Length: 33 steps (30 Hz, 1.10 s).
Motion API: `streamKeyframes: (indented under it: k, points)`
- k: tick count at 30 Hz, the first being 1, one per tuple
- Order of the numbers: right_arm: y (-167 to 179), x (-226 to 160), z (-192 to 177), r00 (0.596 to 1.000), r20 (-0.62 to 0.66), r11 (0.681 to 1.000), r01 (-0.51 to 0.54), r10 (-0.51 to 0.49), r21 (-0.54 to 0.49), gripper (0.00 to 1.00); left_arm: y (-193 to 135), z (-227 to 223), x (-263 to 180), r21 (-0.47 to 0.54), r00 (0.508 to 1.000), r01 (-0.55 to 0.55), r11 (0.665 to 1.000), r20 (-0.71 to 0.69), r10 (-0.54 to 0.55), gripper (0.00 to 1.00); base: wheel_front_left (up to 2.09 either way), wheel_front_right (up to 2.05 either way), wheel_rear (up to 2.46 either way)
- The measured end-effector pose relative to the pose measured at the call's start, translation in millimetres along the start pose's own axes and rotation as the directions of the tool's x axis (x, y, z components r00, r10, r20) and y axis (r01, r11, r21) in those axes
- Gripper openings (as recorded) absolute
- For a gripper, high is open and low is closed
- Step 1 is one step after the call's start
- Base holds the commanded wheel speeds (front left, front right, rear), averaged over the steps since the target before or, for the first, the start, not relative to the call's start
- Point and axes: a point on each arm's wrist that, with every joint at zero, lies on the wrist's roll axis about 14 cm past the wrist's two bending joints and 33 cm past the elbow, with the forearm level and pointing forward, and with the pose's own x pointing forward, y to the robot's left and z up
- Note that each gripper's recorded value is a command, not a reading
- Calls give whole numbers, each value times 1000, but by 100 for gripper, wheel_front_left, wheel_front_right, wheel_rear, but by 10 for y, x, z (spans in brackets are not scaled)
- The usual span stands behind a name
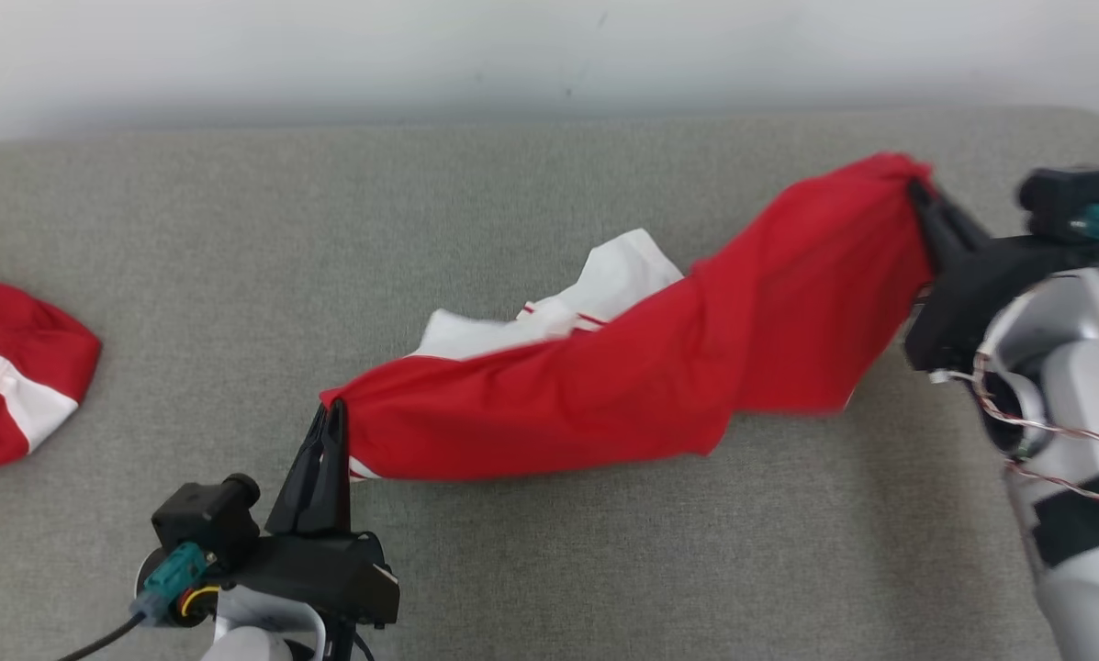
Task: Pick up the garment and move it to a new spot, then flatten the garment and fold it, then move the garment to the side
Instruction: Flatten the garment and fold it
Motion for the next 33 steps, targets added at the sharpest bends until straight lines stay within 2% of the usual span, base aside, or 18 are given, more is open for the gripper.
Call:
streamKeyframes:
  k: [2,5,8,13,16,17,21,22,23,25,30,33]
  points:
    - [-97,-126,132,997,69,1000,18,-18,13,0,-38,65,-39,1,1000,9,1000,21,-9,0,0,0,0]
    - [-218,-413,-14,996,75,999,40,-42,31,0,-31,13,-176,-4,1000,-4,1000,6,4,0,0,0,0]
    - [-382,-791,-552,994,-50,992,100,-97,71,0,-35,-125,-332,-22,999,-11,1000,-39,11,0,0,0,0]
    - [-496,-1410,-1379,943,-274,967,225,-186,119,0,31,-405,-534,-56,990,-47,997,-133,39,0,0,0,0]
    - [-500,-1619,-1615,909,-357,954,273,-215,120,0,73,-532,-592,-44,983,-56,997,-179,47,0,0,0,0]
    - [-500,-1619,-1615,909,-357,954,273,-215,120,0,73,-532,-592,-44,983,-56,997,-179,47,0,0,0,0]
    - [-457,-1843,-1899,848,-481,942,314,-223,117,0,92,-614,-639,-38,976,-58,998,-213,49,0,0,0,0]
    - [-431,-1882,-1956,831,-514,939,320,-215,123,40,93,-624,-642,-36,974,-58,998,-220,48,0,0,0,0]
    - [-398,-1922,-1999,817,-539,938,323,-206,130,100,91,-620,-641,-36,975,-57,998,-219,48,0,0,0,0]
    - [-391,-1912,-1920,823,-527,934,329,-210,141,100,93,-613,-643,-35,975,-58,998,-217,49,0,0,0,0]
    - [-488,-1633,-1202,909,-329,942,312,-257,127,100,53,-601,-634,-43,977,-50,998,-211,39,0,0,0,0]
    - [-390,-1460,-1015,921,-316,955,274,-226,115,100,26,-598,-615,-49,977,-45,998,-208,33,0,0,0,0]
